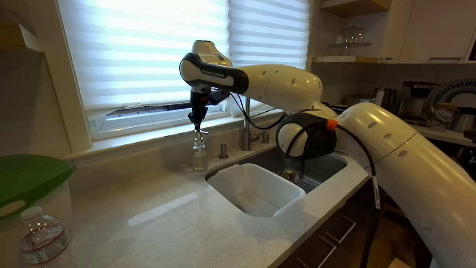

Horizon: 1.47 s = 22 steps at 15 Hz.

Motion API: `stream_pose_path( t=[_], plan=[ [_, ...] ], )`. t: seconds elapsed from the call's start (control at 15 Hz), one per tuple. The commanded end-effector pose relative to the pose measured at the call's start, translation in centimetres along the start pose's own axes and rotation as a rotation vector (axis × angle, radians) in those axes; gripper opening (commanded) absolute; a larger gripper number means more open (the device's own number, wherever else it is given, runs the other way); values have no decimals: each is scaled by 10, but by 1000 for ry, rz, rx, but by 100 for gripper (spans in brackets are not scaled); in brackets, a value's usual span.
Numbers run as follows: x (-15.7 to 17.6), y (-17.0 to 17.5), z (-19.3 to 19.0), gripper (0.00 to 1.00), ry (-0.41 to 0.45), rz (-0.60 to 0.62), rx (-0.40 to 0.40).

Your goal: Push on the pump of the bottle on the top left of the sink

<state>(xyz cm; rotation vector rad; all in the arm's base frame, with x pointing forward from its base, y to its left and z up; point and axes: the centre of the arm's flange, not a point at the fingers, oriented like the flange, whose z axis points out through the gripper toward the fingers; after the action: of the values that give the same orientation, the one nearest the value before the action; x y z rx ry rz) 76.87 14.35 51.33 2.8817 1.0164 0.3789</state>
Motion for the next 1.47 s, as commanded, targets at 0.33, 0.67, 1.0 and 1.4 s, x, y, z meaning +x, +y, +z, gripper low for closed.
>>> stream_pose_path(
  t=[0.33, 0.67, 1.0, 1.4],
  plan=[
    [53, 29, 13, 0, -38, 11, 39],
    [53, 30, 23, 0, -47, 7, 48],
    [54, 29, 31, 0, -60, -1, 55],
    [53, 28, 42, 0, -71, -3, 70]
  ],
)
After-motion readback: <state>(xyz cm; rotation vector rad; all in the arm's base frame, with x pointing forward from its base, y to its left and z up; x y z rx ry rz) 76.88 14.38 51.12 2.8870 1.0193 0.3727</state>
